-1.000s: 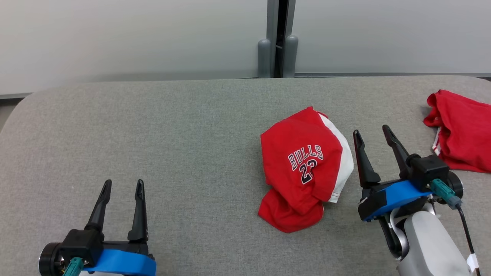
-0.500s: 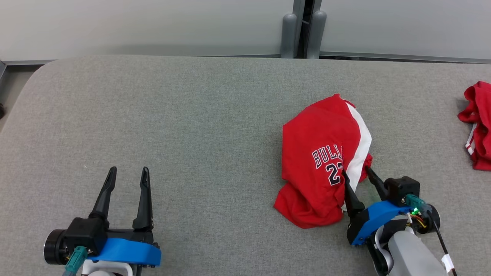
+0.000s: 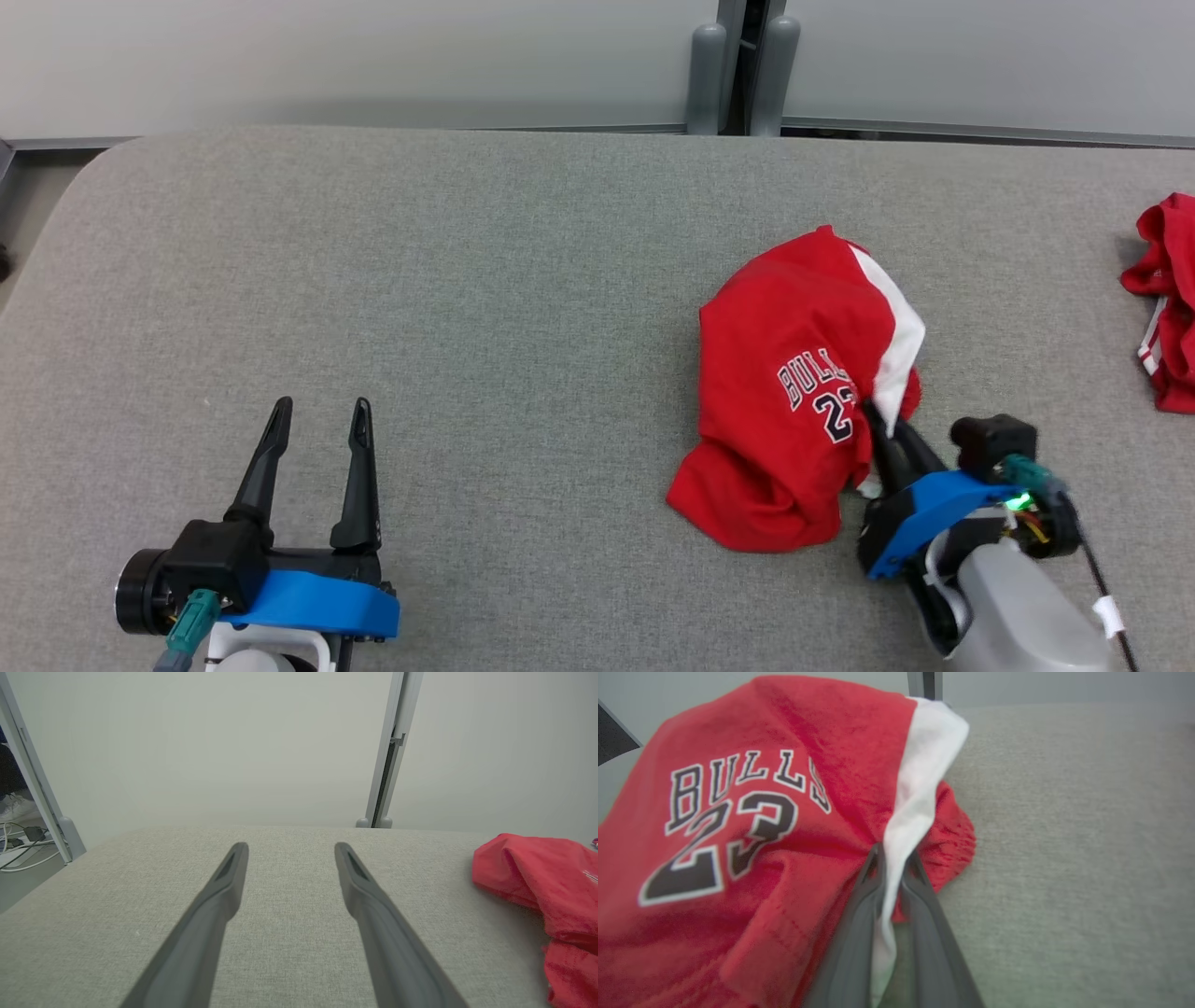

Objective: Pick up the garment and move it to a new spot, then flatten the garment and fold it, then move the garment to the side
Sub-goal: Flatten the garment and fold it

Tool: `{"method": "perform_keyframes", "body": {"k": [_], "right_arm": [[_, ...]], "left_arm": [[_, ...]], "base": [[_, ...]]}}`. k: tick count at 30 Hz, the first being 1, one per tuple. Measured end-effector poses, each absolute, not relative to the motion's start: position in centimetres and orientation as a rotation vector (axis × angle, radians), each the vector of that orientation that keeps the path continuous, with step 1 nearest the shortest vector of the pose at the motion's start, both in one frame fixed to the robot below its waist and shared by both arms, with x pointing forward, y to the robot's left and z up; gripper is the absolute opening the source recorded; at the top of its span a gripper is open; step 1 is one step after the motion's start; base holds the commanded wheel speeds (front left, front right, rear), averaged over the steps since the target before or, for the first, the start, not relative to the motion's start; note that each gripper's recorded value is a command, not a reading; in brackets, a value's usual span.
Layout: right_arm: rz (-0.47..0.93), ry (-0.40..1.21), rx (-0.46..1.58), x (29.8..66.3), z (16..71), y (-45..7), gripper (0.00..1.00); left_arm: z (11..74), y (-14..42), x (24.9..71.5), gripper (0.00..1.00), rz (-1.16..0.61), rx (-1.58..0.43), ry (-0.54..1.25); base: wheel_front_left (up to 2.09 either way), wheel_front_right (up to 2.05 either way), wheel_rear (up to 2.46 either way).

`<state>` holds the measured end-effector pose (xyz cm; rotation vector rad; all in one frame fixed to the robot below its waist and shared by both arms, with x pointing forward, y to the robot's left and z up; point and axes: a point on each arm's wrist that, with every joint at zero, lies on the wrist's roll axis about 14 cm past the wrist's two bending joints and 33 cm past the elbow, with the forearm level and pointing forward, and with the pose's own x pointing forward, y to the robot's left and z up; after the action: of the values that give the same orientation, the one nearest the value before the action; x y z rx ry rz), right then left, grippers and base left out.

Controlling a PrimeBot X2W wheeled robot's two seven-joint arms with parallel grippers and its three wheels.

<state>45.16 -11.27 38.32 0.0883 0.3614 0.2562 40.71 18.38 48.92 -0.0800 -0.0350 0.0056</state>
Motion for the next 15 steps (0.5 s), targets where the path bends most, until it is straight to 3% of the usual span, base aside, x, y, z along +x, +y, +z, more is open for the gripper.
{"method": "perform_keyframes", "body": {"k": [9, 15], "right_arm": [[0.099, 0.178, -0.008, 47.2, 44.1, -19.8, 0.00], [0.093, 0.056, -0.085, 47.7, 48.2, -21.1, 0.00]], "left_arm": [[49.5, 17.9, 40.2, 1.00, -0.004, -0.091, -0.049], [49.9, 17.5, 40.0, 1.00, -0.015, -0.096, -0.060]], "base": [[0.00, 0.00, 0.00], [0.00, 0.00, 0.00]]}}
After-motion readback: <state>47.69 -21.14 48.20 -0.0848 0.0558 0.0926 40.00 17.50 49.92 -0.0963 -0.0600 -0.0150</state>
